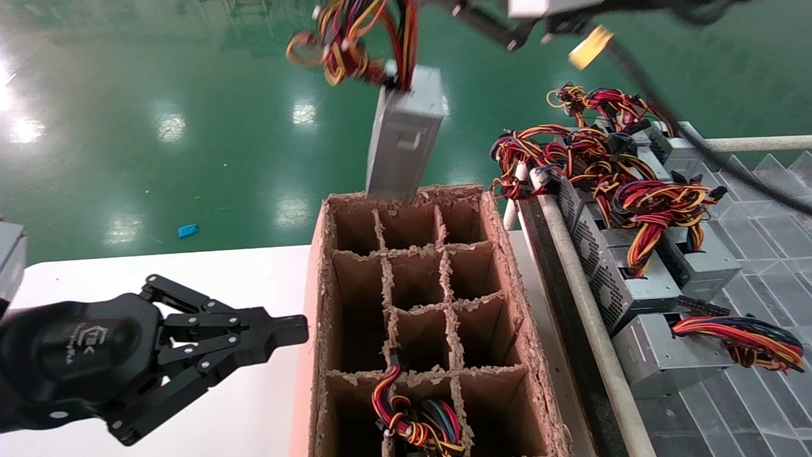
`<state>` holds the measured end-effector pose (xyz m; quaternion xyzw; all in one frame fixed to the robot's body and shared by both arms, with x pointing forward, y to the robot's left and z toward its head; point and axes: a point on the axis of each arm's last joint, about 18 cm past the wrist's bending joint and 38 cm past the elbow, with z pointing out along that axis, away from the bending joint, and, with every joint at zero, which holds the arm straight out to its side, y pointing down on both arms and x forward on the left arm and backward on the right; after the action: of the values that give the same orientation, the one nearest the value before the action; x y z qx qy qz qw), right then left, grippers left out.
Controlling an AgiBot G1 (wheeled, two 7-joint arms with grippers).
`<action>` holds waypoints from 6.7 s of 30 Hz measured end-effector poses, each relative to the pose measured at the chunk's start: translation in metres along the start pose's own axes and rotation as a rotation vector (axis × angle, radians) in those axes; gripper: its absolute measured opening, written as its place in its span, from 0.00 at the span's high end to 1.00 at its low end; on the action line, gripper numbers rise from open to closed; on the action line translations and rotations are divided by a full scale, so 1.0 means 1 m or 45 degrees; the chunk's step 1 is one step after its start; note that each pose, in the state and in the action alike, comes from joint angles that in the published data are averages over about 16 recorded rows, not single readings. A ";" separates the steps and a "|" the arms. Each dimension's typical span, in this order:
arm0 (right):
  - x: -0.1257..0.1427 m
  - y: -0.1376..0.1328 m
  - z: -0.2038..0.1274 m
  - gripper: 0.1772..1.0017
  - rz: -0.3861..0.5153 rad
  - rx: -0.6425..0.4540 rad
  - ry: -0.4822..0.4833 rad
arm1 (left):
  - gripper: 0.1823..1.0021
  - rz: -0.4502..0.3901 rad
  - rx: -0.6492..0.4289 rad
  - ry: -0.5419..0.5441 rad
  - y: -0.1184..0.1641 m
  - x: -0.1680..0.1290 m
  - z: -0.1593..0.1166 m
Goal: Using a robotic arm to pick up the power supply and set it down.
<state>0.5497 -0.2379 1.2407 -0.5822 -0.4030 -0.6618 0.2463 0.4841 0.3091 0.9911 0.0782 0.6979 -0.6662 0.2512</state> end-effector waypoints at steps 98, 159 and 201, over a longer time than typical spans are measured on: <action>-0.164 0.174 -0.208 0.98 0.363 -0.926 0.012 | 0.99 0.000 0.000 0.000 0.000 0.000 0.000; -0.164 0.157 -0.215 0.63 0.815 -0.784 0.045 | 0.99 0.000 0.000 0.000 0.000 0.000 0.000; -0.183 0.057 -0.142 0.00 1.200 -0.051 0.120 | 0.80 0.000 0.000 0.000 0.000 0.000 0.000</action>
<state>0.5506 -0.4123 1.0781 -0.6755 -0.0705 -0.5114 0.5265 0.4841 0.3091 0.9911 0.0782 0.6979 -0.6662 0.2512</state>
